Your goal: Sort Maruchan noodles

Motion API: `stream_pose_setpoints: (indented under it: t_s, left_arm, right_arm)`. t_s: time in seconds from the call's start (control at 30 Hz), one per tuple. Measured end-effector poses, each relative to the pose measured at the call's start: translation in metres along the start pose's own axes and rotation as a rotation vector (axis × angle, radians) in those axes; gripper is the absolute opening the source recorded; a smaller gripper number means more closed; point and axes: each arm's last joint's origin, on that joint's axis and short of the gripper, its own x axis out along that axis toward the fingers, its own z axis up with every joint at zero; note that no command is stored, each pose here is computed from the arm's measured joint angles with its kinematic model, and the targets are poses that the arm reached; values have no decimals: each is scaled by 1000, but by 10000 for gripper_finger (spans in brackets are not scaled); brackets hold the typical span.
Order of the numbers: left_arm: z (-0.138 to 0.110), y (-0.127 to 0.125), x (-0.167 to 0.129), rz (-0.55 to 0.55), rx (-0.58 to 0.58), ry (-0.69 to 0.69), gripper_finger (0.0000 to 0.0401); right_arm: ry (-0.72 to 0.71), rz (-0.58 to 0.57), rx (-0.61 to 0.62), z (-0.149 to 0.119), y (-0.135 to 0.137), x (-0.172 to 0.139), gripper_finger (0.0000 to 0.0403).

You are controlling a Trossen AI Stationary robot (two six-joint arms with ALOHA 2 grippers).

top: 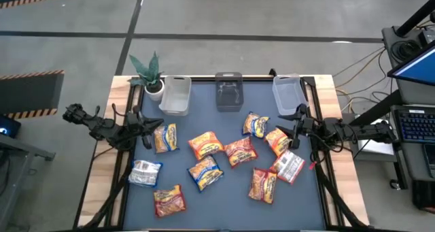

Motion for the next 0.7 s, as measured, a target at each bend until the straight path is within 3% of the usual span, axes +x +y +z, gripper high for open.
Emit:
stream_pose_setpoints:
  t_s: [0.7]
  left_arm:
    - [0, 0, 0, 0, 0, 0, 2]
  right_arm:
    - [0, 0, 0, 0, 0, 0, 187]
